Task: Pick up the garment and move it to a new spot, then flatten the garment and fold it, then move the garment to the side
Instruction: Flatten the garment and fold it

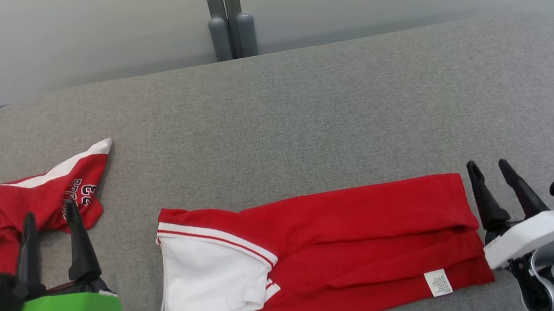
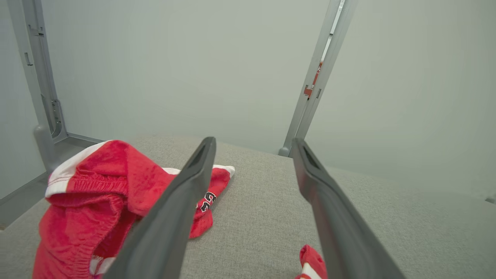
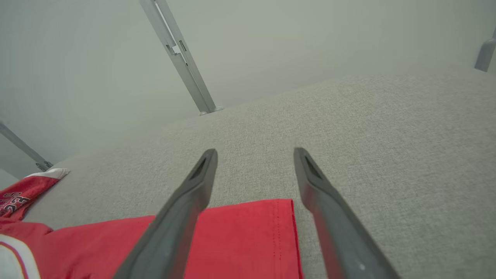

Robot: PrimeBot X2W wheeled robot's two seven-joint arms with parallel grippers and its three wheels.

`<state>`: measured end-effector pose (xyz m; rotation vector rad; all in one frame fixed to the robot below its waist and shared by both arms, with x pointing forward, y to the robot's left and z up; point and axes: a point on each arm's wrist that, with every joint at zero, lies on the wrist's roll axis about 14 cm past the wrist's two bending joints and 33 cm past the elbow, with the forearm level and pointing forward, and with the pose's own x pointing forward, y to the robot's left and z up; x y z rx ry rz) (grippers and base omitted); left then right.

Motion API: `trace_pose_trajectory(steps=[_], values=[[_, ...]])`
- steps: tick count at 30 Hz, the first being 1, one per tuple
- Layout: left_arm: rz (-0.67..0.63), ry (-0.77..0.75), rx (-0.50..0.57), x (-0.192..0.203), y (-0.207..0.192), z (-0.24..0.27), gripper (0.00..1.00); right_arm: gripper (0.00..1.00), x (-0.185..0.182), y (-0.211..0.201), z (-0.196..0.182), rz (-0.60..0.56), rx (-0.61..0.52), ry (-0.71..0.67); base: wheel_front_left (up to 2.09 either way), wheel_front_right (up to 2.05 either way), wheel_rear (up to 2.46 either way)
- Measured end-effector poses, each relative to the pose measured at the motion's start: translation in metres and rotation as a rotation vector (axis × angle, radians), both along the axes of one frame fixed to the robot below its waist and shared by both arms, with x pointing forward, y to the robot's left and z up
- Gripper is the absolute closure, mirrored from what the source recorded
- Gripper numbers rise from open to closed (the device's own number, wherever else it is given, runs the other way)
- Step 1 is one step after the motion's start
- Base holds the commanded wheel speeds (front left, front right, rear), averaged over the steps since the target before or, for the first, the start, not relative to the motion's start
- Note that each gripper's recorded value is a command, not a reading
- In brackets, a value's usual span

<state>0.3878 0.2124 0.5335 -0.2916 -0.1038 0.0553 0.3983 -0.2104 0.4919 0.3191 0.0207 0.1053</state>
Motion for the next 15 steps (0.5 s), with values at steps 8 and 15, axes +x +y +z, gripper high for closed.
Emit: trace_pose_trajectory(steps=[8, 15], values=[[0.003, -0.012, -0.008, -0.009, -0.005, -0.012, 0.00, 0.00, -0.013, 0.008, -0.030, 0.020, 0.006, 0.115, 0.00, 0.00, 0.00], [-0.020, -0.022, -0.002, -0.009, -0.011, -0.015, 0.00, 0.00, -0.018, -0.001, -0.055, -0.006, 0.000, 0.231, 0.00, 0.00, 0.00]])
